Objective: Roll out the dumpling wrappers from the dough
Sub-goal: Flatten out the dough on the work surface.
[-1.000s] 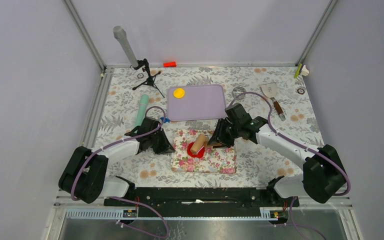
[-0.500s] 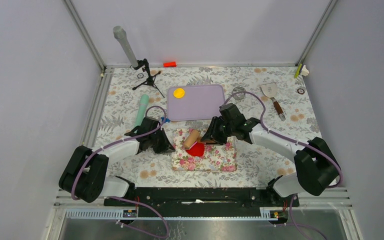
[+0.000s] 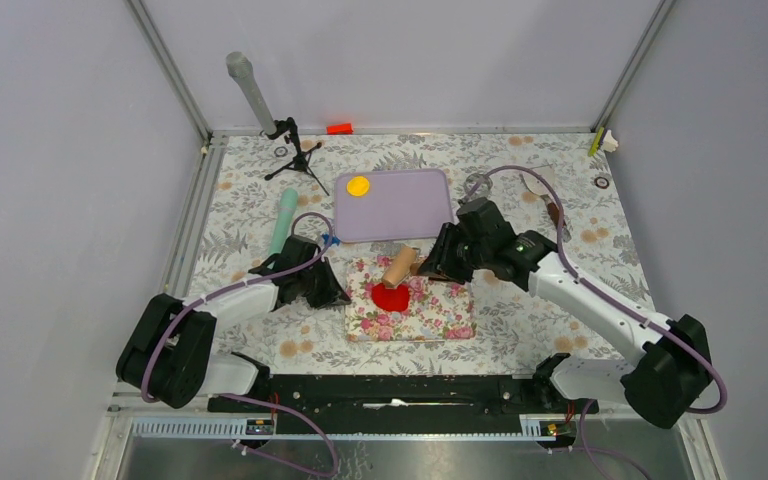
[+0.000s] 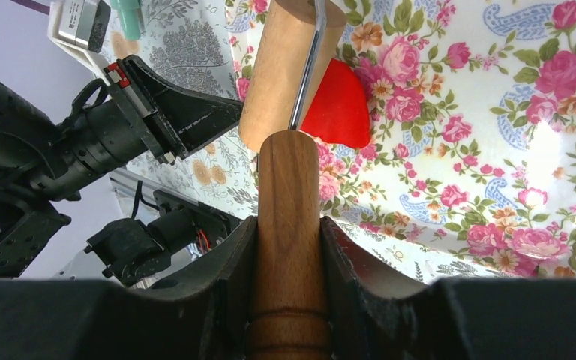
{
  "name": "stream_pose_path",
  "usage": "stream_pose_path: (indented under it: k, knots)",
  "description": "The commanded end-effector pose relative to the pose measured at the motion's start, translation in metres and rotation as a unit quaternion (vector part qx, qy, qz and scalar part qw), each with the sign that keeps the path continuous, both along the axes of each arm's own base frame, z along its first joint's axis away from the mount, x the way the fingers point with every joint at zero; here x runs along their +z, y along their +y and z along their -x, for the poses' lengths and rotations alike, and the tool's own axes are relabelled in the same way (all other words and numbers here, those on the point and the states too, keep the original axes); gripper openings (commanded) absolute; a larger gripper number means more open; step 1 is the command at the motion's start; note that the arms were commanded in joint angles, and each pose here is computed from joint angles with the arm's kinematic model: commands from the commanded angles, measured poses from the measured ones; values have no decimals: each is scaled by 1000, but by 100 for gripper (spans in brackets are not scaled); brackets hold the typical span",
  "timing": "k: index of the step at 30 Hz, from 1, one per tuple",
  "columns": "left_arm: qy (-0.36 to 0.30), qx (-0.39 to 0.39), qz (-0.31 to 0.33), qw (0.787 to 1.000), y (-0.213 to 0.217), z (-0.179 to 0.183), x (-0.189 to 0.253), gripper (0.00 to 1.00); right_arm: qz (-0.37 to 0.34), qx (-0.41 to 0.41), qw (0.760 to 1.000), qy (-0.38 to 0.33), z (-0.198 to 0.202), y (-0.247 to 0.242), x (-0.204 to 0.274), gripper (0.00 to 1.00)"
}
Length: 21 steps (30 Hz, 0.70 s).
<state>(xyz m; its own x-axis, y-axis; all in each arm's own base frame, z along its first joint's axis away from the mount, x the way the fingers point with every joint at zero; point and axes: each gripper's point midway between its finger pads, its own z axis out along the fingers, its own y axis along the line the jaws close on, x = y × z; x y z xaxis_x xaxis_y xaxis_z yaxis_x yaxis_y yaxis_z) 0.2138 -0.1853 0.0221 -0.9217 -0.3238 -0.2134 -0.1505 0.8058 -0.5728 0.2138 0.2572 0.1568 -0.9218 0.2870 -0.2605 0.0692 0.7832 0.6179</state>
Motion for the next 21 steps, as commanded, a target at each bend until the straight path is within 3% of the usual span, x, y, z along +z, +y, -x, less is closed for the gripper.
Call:
stream_pose_path:
  k: [1,8,11,15,21]
  knots:
    - [12,9,-26,1000,12,9,-11,0,-14,-8,1000,9,6,2,-1,0]
    - [14,10,-24,1000,13,13,-9,0,-23,-35,997,68,20,0,-34,0]
    - [19,4,-20,1000,11,16,-10,0,13,-41,996,77,27,-12,-57,0]
    - [15,2,-4,1000,6,15,-8,0,118,-32,990,76,39,-34,-92,0]
    - [15,0,-6,1000,6,15,-9,0,130,-25,986,99,43,-31,-118,0]
